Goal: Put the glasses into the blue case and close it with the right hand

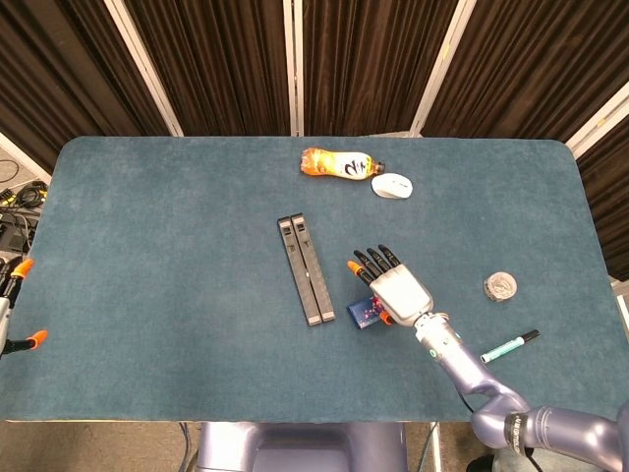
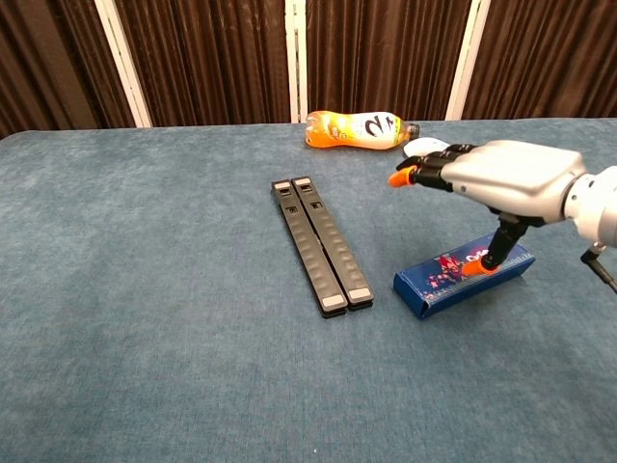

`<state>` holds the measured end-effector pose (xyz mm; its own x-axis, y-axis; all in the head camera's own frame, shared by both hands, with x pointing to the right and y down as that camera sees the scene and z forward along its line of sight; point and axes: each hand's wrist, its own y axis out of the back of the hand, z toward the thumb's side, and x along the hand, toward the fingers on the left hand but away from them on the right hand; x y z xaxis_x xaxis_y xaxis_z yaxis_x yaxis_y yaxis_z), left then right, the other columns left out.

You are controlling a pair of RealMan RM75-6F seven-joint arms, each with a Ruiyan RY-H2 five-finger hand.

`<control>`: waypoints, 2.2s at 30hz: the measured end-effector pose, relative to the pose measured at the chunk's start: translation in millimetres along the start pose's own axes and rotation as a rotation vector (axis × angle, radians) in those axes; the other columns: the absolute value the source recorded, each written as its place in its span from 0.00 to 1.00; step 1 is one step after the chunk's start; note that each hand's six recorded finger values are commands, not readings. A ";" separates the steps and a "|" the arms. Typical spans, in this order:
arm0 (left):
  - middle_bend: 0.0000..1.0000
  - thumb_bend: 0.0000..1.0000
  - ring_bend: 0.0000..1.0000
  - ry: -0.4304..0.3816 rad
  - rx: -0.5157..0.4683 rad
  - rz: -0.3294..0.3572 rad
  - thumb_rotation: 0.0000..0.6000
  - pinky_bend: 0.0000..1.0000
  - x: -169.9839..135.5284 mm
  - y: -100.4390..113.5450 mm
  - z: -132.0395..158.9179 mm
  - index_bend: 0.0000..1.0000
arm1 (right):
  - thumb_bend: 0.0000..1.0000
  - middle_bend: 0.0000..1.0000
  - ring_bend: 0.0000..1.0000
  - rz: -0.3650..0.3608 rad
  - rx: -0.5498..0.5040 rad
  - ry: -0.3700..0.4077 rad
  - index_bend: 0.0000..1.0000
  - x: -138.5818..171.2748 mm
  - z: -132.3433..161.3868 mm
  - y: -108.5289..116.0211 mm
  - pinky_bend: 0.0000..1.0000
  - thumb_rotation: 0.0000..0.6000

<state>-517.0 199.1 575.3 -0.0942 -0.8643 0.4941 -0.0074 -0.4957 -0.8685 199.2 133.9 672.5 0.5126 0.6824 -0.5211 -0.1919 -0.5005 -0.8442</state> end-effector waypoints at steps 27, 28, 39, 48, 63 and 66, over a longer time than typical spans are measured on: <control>0.00 0.00 0.00 0.012 0.002 -0.008 1.00 0.00 2.7 -2.8 -2.2 0.00 | 0.12 0.22 0.05 0.232 0.040 0.071 0.23 -22.6 -15.1 -40.5 0.04 1.00; 0.00 0.00 0.00 0.012 0.002 -0.010 1.00 0.00 2.8 -3.2 -2.4 0.00 | 0.12 0.23 0.07 0.233 0.040 0.070 0.25 -22.8 -15.5 -41.3 0.05 1.00; 0.00 0.00 0.00 0.011 0.008 -0.013 1.00 0.00 2.8 -4.5 -1.3 0.00 | 0.23 0.36 0.18 0.205 0.045 0.080 0.46 -23.6 -17.5 -41.8 0.10 1.00; 0.00 0.00 0.00 0.013 0.009 -0.015 1.00 0.00 2.9 -5.0 -1.2 0.00 | 0.20 0.08 0.02 0.235 0.039 0.081 0.11 -19.6 -20.0 -47.1 0.02 1.00; 0.00 0.00 0.00 -0.025 -0.017 0.023 1.00 0.00 -5.5 7.3 5.1 0.00 | 0.12 0.00 0.00 0.105 0.007 0.027 0.00 22.7 -31.6 -1.2 0.00 1.00; 0.00 0.00 0.00 -0.037 -0.023 0.042 1.00 0.00 -9.5 12.3 6.6 0.00 | 0.02 0.00 0.00 0.029 -0.019 -0.011 0.00 39.6 -41.4 14.4 0.00 1.00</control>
<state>-509.6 200.6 560.2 -0.0585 -0.8869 0.4582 -0.0269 -0.4574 -0.8888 251.4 131.7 644.9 0.4978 0.6733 -0.5467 -0.1901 -0.5303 -0.8262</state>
